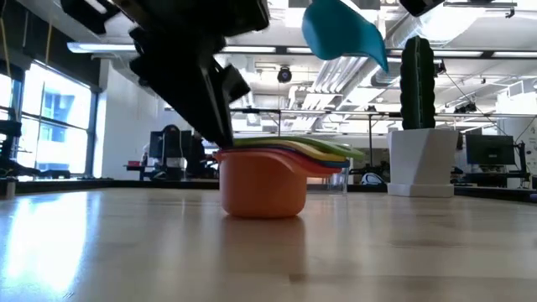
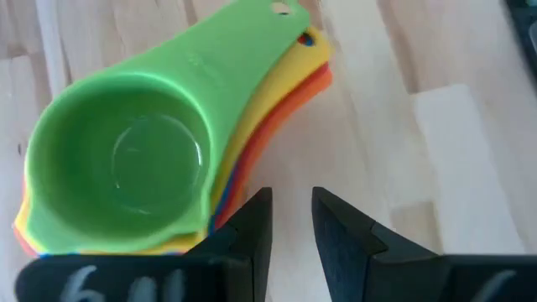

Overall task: Nest measuring cups in basket
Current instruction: Stack the light blue measuring cup on top of the green measuring cup, then stack the violet measuring cup on top of the light blue measuring cup

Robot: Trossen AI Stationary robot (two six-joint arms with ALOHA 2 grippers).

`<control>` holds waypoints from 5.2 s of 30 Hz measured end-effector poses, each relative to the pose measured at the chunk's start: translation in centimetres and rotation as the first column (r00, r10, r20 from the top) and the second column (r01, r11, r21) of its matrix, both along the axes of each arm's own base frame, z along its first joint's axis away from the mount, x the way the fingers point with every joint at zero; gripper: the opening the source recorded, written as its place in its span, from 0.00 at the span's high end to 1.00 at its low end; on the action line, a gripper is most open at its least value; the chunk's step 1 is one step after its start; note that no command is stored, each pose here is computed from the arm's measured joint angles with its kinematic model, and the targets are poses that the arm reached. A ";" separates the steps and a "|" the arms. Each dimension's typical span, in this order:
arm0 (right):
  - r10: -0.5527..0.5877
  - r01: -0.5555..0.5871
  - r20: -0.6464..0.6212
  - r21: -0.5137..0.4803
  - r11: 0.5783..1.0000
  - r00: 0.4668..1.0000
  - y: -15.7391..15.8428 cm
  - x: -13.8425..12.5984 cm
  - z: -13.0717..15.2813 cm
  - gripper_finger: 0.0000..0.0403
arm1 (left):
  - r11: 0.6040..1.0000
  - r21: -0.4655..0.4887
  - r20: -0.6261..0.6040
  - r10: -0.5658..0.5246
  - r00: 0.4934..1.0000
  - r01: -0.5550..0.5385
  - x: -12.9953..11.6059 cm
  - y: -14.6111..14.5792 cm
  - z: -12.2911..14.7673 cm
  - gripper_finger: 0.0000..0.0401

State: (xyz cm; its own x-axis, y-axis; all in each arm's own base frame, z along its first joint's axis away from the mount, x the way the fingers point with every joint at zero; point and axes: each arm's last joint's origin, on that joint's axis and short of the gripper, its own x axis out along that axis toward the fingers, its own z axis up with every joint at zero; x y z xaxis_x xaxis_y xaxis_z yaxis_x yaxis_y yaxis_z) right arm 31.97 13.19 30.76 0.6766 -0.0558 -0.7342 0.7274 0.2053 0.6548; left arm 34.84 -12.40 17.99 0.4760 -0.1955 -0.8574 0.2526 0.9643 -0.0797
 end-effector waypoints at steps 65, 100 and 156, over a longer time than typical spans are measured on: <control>0.082 -0.034 -0.433 0.117 0.993 0.898 -2.5 13.1 -4.0 1.00 | 0.973 0.198 -0.166 0.155 0.974 -0.121 -13.6 7.9 12.8 0.80; 0.144 -0.109 -0.453 0.101 0.989 0.880 -2.3 13.5 -5.2 0.82 | 0.973 0.201 -0.176 0.154 0.972 -0.118 -13.7 8.0 12.7 0.80; 0.237 -0.311 -0.766 0.051 0.949 0.597 3.2 -2.3 -7.4 0.81 | 0.957 0.170 -0.199 0.268 0.942 -0.236 -13.9 8.0 12.7 0.80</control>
